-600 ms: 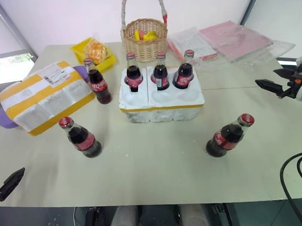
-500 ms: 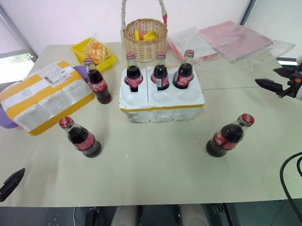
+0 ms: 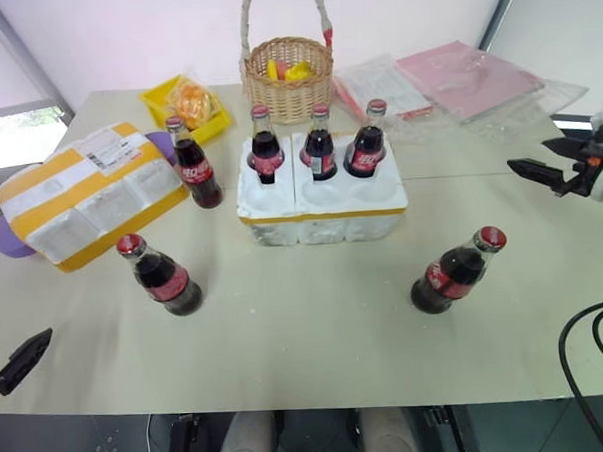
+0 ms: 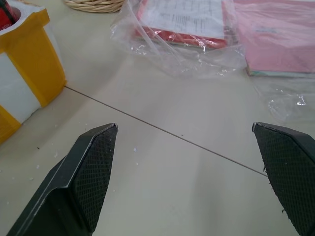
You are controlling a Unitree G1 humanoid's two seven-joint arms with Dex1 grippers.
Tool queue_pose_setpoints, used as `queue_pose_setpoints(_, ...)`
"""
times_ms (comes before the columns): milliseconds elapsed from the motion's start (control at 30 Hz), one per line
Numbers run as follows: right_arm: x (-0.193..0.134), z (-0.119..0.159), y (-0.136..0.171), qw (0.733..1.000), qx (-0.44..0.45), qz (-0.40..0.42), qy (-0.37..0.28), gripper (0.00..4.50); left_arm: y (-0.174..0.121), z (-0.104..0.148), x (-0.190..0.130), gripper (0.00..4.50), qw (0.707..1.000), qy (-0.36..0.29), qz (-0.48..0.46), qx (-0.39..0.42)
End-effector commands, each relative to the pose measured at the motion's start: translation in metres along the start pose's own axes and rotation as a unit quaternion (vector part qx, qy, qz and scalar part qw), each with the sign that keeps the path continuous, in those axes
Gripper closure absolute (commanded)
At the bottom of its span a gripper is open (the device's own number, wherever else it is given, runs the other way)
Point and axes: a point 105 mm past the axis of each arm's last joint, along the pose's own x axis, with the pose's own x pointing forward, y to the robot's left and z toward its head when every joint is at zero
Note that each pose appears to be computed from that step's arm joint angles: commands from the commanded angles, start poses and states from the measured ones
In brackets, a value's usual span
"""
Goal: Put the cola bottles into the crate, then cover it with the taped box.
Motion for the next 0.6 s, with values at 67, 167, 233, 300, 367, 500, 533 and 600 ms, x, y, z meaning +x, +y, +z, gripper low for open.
queue_pose_setpoints(67, -0.012, 0.04, -0.002, 0.999, -0.034, 0.025, -0.031, 0.0, -0.024, 0.028, 0.01, 0.03, 0.996, -0.019, -0.086, 0.02)
queue_pose_setpoints(167, -0.016, 0.058, 0.004, 0.996, -0.046, 0.063, -0.031, 0.0, -0.037, 0.037, 0.018, 0.03, 0.99, -0.013, -0.139, 0.03)
queue_pose_setpoints(233, -0.019, 0.074, 0.012, 0.992, -0.052, 0.107, -0.036, 0.0, -0.045, 0.041, 0.024, 0.03, 0.984, -0.01, -0.171, 0.037)
queue_pose_setpoints(300, -0.022, 0.088, 0.023, 0.986, -0.051, 0.154, -0.043, 0.0, -0.052, 0.043, 0.03, 0.03, 0.979, -0.006, -0.197, 0.044)
queue_pose_setpoints(367, -0.023, 0.105, 0.036, 0.976, -0.052, 0.204, -0.051, 0.0, -0.06, 0.042, 0.037, 0.03, 0.973, 0.002, -0.226, 0.054)
queue_pose_setpoints(500, -0.02, 0.125, 0.062, 0.96, -0.063, 0.266, -0.059, 0.0, -0.067, 0.04, 0.045, 0.03, 0.965, 0.01, -0.255, 0.06)
queue_pose_setpoints(533, -0.021, 0.127, 0.068, 0.957, -0.065, 0.278, -0.058, 0.0, -0.067, 0.04, 0.046, 0.03, 0.964, 0.011, -0.258, 0.061)
queue_pose_setpoints(600, -0.022, 0.131, 0.078, 0.949, -0.071, 0.302, -0.059, 0.0, -0.068, 0.039, 0.049, 0.03, 0.962, 0.012, -0.264, 0.064)
